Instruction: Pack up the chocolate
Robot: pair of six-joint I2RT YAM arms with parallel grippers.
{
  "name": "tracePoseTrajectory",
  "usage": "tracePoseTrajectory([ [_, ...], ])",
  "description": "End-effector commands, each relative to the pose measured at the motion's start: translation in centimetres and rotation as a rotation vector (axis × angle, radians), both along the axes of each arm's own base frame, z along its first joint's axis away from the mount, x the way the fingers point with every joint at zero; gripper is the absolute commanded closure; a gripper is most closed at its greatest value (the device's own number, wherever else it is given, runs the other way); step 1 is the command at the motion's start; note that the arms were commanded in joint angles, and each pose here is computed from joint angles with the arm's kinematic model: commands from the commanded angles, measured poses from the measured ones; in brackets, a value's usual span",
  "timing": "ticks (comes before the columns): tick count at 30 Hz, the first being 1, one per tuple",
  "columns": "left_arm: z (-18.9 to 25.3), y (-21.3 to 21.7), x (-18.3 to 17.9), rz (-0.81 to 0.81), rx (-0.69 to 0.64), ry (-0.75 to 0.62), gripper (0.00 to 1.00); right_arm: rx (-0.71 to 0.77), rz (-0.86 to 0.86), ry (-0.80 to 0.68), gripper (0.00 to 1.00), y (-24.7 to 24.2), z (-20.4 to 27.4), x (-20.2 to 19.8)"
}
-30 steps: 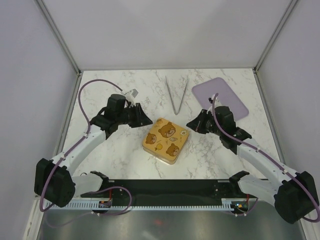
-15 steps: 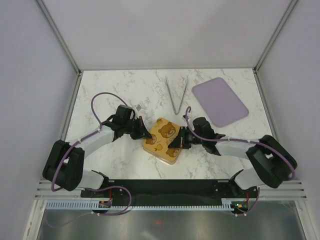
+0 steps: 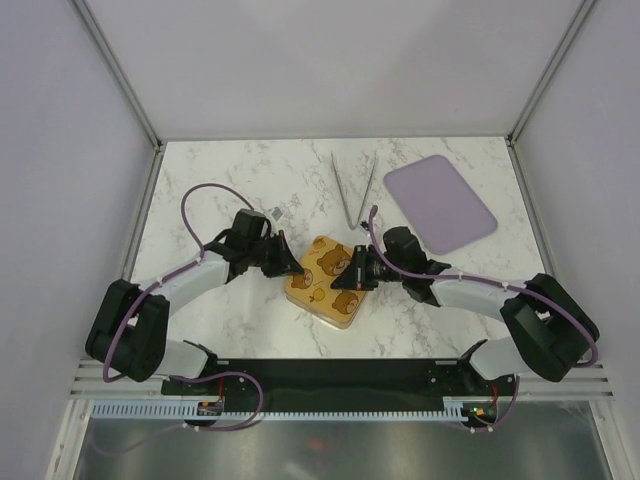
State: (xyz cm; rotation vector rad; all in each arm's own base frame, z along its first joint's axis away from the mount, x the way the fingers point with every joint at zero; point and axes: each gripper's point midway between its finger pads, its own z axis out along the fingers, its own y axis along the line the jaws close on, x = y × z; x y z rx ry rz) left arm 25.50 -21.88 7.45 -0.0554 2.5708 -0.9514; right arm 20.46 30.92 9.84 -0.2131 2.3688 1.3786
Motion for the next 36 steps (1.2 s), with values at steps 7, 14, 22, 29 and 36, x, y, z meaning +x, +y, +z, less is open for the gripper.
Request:
tracePoseTrajectory([
  [7,-2.1,2.2,0.0,0.079,0.121,0.027,0.98,-0.161,-0.078,0.013,0.96,-2.2,-4.4,0.3],
  [14,6.9,1.6,1.0,0.025,0.056,-0.189,0.87,-0.303,-0.194,-0.175,0.46,-5.1,1.0,3.1],
  [22,22.1,3.3,-1.0,0.035,-0.073,-0.640,0.27,-0.334,-0.506,-0.499,0.02,-11.9,14.9,5.0],
  [29,26.8,3.7,-4.2,-0.005,-0.166,-0.779,0.00,-0.347,-0.678,-0.593,0.02,-16.6,20.3,4.1],
  [36,28.5,4.4,-5.3,-0.010,-0.178,-0.879,0.00,-0.305,-0.697,-0.624,0.02,-17.3,21.9,3.2],
])
